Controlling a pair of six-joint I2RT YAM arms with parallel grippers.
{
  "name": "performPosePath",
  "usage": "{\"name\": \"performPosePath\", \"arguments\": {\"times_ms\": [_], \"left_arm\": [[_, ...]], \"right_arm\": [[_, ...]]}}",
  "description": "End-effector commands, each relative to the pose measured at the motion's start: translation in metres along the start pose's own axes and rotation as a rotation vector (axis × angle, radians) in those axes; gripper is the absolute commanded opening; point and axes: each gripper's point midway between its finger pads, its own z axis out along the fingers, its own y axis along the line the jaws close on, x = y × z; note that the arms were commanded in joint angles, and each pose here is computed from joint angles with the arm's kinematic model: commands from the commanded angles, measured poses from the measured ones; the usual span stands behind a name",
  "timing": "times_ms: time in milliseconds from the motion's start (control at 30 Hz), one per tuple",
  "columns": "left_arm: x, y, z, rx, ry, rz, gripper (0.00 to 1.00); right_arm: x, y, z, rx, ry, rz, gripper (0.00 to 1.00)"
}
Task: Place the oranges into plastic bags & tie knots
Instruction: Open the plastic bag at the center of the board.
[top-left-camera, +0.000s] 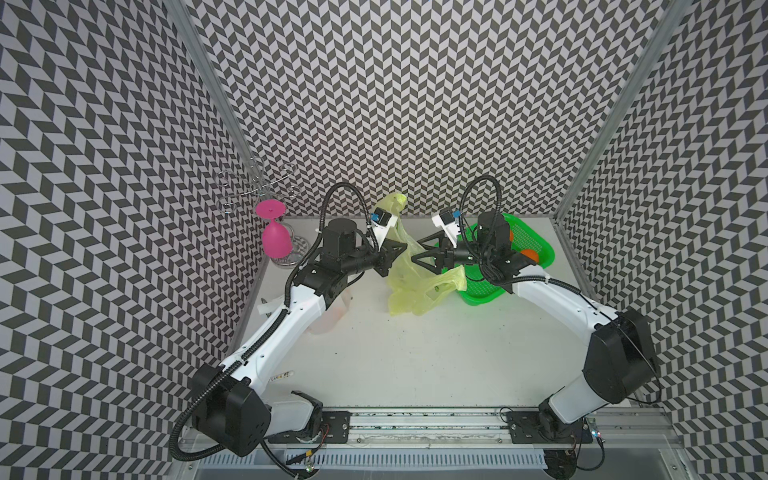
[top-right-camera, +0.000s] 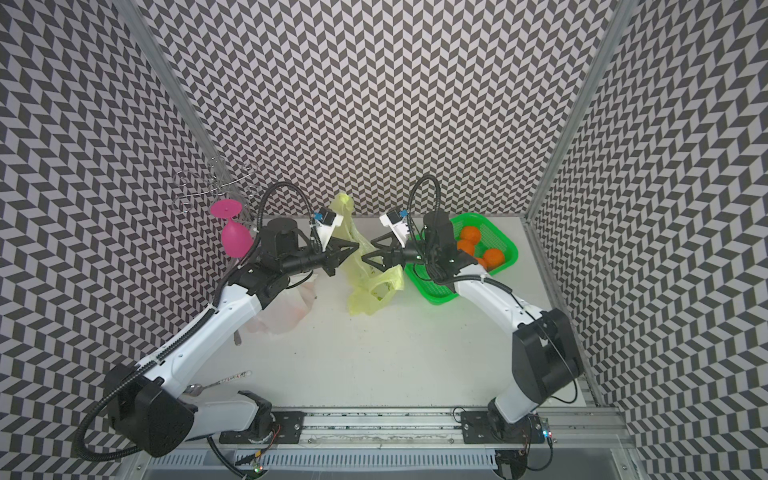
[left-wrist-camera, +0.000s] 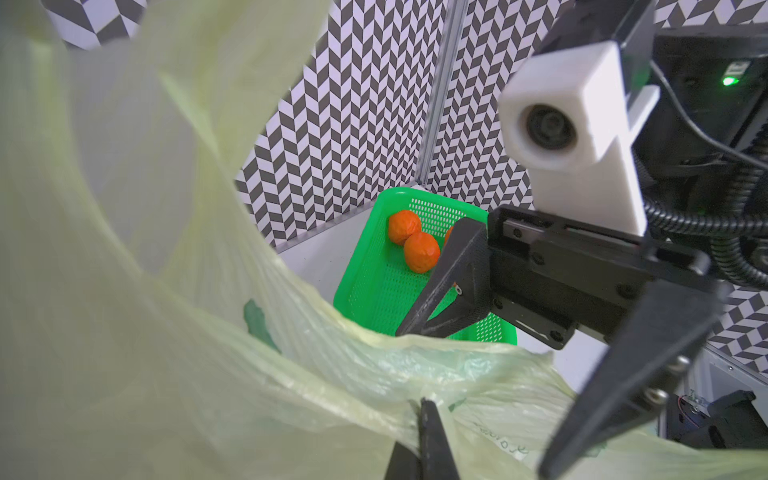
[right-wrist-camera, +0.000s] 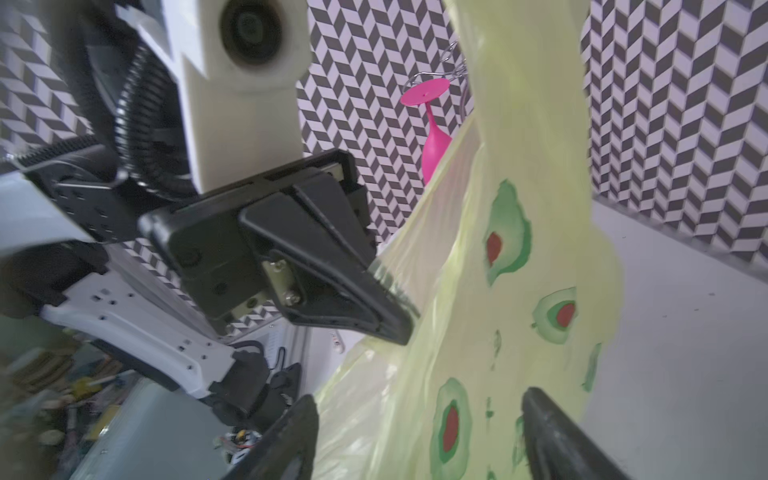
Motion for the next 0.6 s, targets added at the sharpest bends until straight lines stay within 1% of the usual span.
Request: {"name": "performPosePath", "arguments": {"times_ms": [0, 133, 233, 267, 333, 400, 467, 567], "left_arm": [[-0.003, -0.007, 0.0, 0.034, -0.022, 0.03, 0.0], [-0.003, -0.011, -0.002, 0.052, -0.019, 0.047, 0.0], [-0.004, -0.007, -0.007, 0.033, -0.012, 0.07, 0.0], [-0.007, -0.004, -0.01, 0.017, -0.011, 0.076, 0.0], [-0.01, 0.004, -0.015, -0.015, -0.007, 0.092, 0.0], [-0.013, 0.014, -0.021, -0.057, 0.005, 0.121, 0.0], [-0.014, 0.027, -0.027, -0.099, 0.015, 0.132, 0.0], [-0.012, 0.038, -0.031, -0.121, 0.044, 0.138, 0.0]], "right_arm": [[-0.016, -0.022, 0.003, 0.106, -0.034, -0.01, 0.6], [-0.006, -0.05, 0.001, 0.25, 0.006, 0.021, 0.38], [0.001, -0.079, -0.012, 0.425, 0.034, 0.028, 0.13], [0.004, -0.091, -0.02, 0.49, 0.04, 0.04, 0.08], [0.008, -0.109, -0.035, 0.593, 0.038, 0.07, 0.06], [0.016, -0.127, -0.053, 0.673, 0.03, 0.107, 0.07], [0.022, -0.139, -0.064, 0.701, 0.024, 0.141, 0.09], [0.025, -0.142, -0.068, 0.678, 0.038, 0.149, 0.14]]}}
